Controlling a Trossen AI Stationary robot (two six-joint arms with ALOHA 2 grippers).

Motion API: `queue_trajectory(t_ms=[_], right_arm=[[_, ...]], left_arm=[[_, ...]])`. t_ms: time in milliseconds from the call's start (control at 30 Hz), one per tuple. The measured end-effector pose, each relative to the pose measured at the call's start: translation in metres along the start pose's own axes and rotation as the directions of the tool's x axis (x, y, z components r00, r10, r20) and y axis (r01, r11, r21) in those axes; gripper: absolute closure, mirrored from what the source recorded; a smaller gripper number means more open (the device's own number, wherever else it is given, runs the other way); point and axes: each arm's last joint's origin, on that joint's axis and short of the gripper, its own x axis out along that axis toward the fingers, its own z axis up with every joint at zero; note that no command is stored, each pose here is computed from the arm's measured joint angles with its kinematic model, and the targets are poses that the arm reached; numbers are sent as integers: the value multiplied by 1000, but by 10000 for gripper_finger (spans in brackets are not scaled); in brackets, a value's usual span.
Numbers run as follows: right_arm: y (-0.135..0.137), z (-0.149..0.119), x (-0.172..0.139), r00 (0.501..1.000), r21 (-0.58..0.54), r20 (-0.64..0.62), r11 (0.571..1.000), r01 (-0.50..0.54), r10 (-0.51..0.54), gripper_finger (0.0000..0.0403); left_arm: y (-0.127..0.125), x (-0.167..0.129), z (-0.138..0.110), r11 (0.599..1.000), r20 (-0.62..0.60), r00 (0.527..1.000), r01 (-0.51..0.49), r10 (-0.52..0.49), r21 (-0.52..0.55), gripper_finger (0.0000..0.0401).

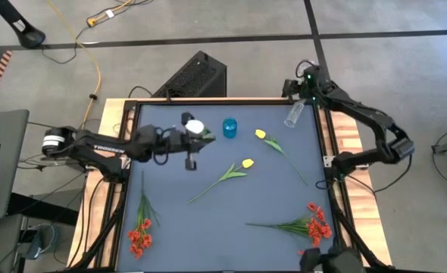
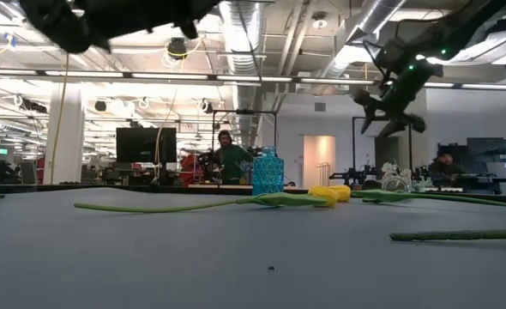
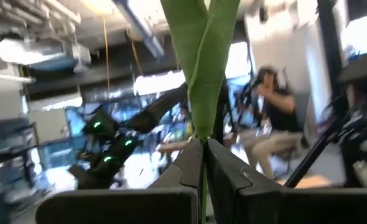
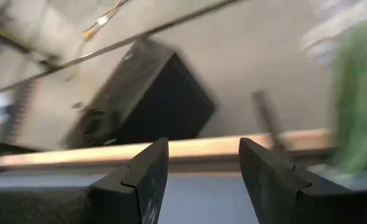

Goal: Sort flowers into vase by color
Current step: Put the white flowers into the transparent vase

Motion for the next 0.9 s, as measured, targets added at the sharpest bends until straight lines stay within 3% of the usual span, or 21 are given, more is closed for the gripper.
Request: queue_trajectory(t_ms=[100, 167, 333, 500, 733, 900], right_arm=[[0, 13, 4, 990, 65, -96, 993, -94, 100, 180], [0, 20, 7, 986, 73, -132, 993, -95, 104, 180], [7, 35, 9, 975, 22, -214, 998, 64, -58, 189], [14, 41, 17, 927, -59, -248, 959, 276, -281, 209], [3, 34, 50, 881, -69, -380, 958, 277, -282, 220], [-8, 35, 50, 845, -101, -357, 916, 389, -398, 193]], left_arm=[[-9, -21, -6, 999, 98, 995, 6, -2, -39, 401], [-12, -33, -11, 998, 113, 994, 3, 4, -62, 401], [-20, -48, -16, 998, 129, 992, 15, -7, -63, 401], [-22, -50, -18, 999, 121, 993, 24, -19, -35, 401], [-24, -50, -19, 996, 112, 991, 83, -78, -36, 401], [-24, -50, -20, 996, 105, 991, 81, -78, -23, 401]])
